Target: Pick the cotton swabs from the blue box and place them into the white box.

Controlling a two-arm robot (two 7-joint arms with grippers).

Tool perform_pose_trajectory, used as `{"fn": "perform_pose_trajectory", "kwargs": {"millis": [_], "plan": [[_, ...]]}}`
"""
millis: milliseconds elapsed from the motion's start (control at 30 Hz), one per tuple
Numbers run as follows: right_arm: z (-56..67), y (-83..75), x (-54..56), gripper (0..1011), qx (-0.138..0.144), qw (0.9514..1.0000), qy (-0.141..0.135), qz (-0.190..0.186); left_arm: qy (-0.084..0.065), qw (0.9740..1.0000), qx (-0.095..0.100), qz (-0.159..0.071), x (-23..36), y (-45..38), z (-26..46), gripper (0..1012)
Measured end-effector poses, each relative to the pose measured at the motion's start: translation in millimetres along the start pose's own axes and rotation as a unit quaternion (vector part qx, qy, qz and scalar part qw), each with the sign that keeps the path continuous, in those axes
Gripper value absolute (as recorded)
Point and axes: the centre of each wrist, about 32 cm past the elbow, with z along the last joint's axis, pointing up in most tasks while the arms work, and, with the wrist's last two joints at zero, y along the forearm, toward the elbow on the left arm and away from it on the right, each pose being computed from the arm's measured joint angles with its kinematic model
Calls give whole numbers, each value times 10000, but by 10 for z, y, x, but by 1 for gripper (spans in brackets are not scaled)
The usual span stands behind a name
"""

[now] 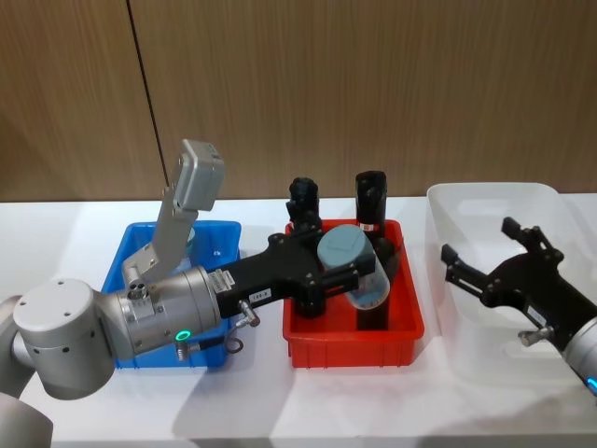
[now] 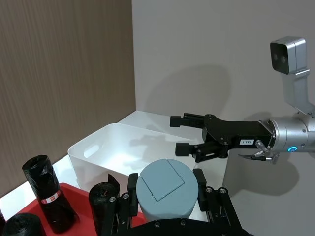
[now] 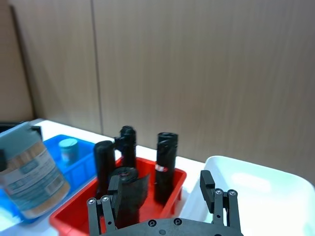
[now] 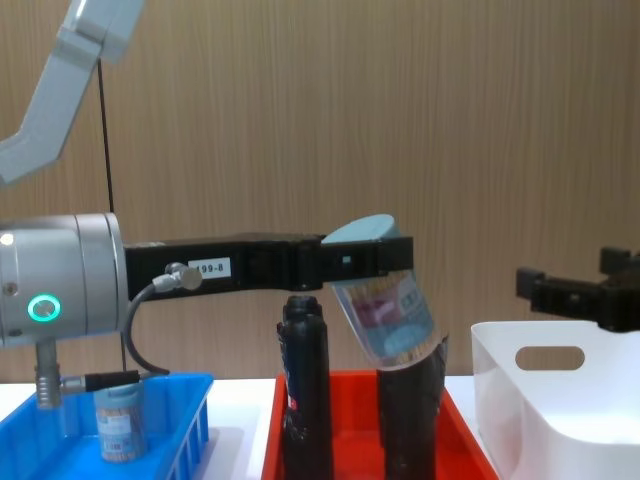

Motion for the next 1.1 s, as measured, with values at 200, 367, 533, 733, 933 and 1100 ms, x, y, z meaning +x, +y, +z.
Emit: {"fn": "perform_pose_trajectory", "kwargs": {"millis": [200,367,533,733,933,1100], "plan": [[47,15,70,1002,-166,9991,-22,379,-1,10000,0,-10,0,-2,-1,668],[104,35,160,1002,-358,9963,-34,785,-4,10000,-2,-16,0,-3,0,668],[179,67,270,1002,-547,9914,-55,1189,-6,10000,-3,-19,0,-3,0,668],[262,102,401,1002,-731,9846,-86,1586,-6,10000,-2,-23,0,-3,0,668],[334,136,505,1002,-848,9785,-83,1879,-6,10000,-2,-24,1,-3,0,668],[396,181,579,1002,-916,9727,-32,2130,-6,10000,-2,-24,1,-2,0,668]]}}
